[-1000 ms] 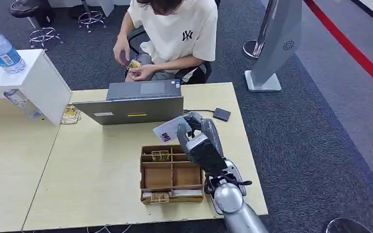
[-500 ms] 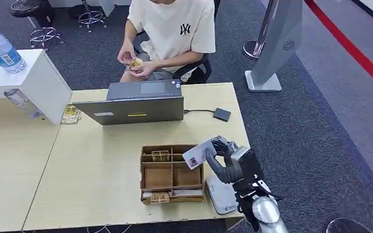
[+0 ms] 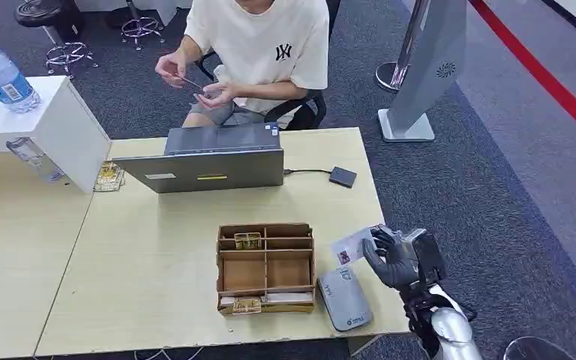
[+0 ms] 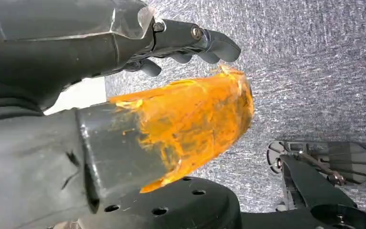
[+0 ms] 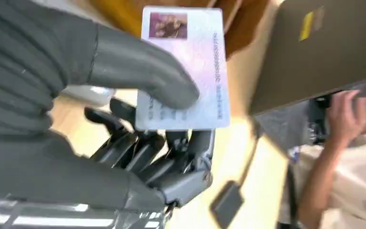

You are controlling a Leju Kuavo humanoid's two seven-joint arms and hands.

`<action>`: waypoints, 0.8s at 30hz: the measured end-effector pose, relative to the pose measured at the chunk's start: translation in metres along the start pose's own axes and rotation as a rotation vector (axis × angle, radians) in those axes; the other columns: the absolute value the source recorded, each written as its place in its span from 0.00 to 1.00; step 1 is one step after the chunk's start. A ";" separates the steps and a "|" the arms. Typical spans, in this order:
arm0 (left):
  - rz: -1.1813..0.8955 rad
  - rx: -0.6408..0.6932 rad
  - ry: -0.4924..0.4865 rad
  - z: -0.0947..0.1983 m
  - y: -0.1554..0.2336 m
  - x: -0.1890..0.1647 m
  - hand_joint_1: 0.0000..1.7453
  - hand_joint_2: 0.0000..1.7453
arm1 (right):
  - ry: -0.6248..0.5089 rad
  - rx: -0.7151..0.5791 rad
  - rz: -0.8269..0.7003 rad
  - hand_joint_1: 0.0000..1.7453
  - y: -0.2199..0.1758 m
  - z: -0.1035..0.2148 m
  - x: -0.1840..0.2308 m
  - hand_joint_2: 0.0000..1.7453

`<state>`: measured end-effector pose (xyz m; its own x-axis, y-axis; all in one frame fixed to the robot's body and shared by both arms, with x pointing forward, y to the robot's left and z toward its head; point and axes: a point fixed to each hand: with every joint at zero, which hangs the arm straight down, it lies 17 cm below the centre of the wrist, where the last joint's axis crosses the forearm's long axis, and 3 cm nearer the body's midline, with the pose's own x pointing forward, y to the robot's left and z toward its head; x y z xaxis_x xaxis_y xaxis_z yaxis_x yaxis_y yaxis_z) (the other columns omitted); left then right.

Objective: Pass the card to the sensor for recognition and then transmit it.

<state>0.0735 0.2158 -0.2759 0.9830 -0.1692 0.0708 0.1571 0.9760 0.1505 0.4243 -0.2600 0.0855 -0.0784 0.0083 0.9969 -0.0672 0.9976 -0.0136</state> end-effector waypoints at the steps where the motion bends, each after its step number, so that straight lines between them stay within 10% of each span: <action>1: 0.002 0.000 0.001 0.000 0.000 0.000 0.00 0.00 | 0.014 -0.005 0.021 1.00 -0.007 0.001 -0.006 1.00; 24: 0.019 0.000 0.004 -0.001 0.003 -0.001 0.00 0.00 | 0.134 0.042 0.172 1.00 -0.054 0.000 -0.056 1.00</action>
<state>0.0729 0.2194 -0.2765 0.9863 -0.1498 0.0696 0.1382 0.9792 0.1487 0.4322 -0.3140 0.0309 0.0400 0.1897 0.9810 -0.1062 0.9771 -0.1846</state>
